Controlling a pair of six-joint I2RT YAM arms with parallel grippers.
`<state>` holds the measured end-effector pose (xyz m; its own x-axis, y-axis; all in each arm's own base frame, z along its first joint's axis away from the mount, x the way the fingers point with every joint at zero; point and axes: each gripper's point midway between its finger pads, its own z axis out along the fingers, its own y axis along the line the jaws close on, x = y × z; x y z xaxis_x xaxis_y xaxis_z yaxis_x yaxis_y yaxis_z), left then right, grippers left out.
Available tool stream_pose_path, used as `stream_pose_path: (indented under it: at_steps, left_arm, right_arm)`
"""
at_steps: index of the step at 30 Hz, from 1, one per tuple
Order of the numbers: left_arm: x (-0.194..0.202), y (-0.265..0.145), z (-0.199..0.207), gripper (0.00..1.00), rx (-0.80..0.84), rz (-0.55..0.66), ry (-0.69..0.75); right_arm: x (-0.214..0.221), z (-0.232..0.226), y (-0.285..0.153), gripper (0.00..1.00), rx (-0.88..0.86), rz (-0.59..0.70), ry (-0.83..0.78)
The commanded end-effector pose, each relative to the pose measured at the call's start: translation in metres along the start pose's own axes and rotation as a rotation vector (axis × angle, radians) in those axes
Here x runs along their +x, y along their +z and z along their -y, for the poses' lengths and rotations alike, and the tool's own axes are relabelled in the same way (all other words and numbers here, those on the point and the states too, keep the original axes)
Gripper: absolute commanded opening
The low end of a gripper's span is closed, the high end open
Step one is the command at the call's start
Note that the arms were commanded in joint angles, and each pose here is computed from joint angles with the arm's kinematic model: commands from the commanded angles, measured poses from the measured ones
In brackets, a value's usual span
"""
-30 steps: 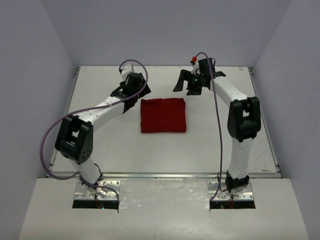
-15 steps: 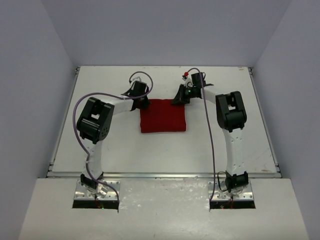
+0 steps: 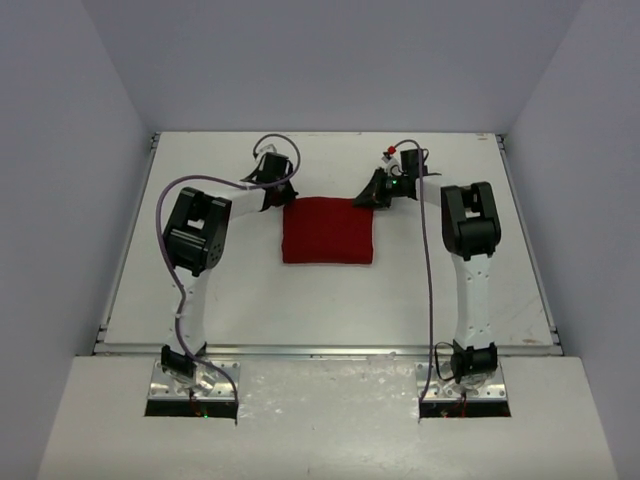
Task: Fold and stack the t-shirts
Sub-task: Reset both grippers
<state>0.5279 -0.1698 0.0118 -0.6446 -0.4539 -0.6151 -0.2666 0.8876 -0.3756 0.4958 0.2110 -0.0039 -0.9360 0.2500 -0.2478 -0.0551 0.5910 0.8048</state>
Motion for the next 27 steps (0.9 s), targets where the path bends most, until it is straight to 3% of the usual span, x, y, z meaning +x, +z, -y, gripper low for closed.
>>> stream_pose_path:
  at_steps: [1,3,5,6,9,11,14,15,16,17,18,20,21,23,27]
  left_arm:
    - [-0.017,-0.007,-0.024,0.00,-0.058,-0.002,-0.046]
    - [-0.044,-0.032,-0.012,0.01,-0.020,0.072,-0.060]
    - [-0.067,-0.055,-0.002,0.10,0.014,0.136,-0.070]
    - [-0.090,-0.081,0.010,0.16,0.045,0.194,-0.079]
    - [-0.129,-0.141,0.022,0.35,0.058,0.289,-0.087]
    - [-0.141,-0.192,0.022,1.00,0.022,0.351,-0.078]
    - [-0.123,-0.233,-0.003,1.00,-0.066,0.360,-0.074]
    - [-0.127,-0.268,-0.002,1.00,-0.029,0.405,-0.091]
    - [-0.105,-0.272,-0.021,1.00,-0.065,0.371,-0.079]
    - [-0.099,-0.283,-0.029,1.00,-0.070,0.376,-0.092]
    - [-0.100,-0.313,-0.034,1.00,-0.033,0.413,-0.099]
    - [-0.083,-0.326,-0.056,1.00,-0.063,0.412,-0.050]
    - [-0.084,-0.347,-0.063,1.00,-0.046,0.449,-0.043]
    - [-0.068,-0.356,-0.080,1.00,-0.077,0.426,-0.002]
    - [-0.047,-0.367,-0.106,1.00,-0.080,0.450,0.090]
  right_arm:
    - [-0.018,-0.002,-0.016,0.09,-0.032,0.030,0.006]
    - [-0.041,-0.021,-0.025,0.15,-0.002,0.067,-0.076]
    - [-0.061,-0.057,-0.043,0.30,-0.002,0.113,-0.143]
    - [-0.069,-0.067,-0.049,0.52,0.023,0.140,-0.170]
    - [-0.089,-0.113,-0.081,0.99,0.060,0.212,-0.271]
    - [-0.081,-0.141,-0.104,0.99,0.084,0.213,-0.304]
    - [-0.044,-0.166,-0.133,0.99,0.186,0.231,-0.378]
    - [-0.032,-0.164,-0.141,0.99,0.236,0.243,-0.409]
    - [-0.027,-0.154,-0.153,0.99,0.349,0.294,-0.424]
    - [0.009,-0.134,-0.148,0.99,0.415,0.240,-0.433]
    - [0.013,-0.142,-0.182,0.99,0.495,0.334,-0.474]
    - [0.053,-0.115,-0.198,0.99,0.588,0.309,-0.473]
    - [0.063,-0.127,-0.224,0.99,0.584,0.370,-0.497]
    - [0.090,-0.090,-0.257,0.99,0.751,0.387,-0.459]
    - [0.131,-0.092,-0.322,0.99,0.745,0.570,-0.533]
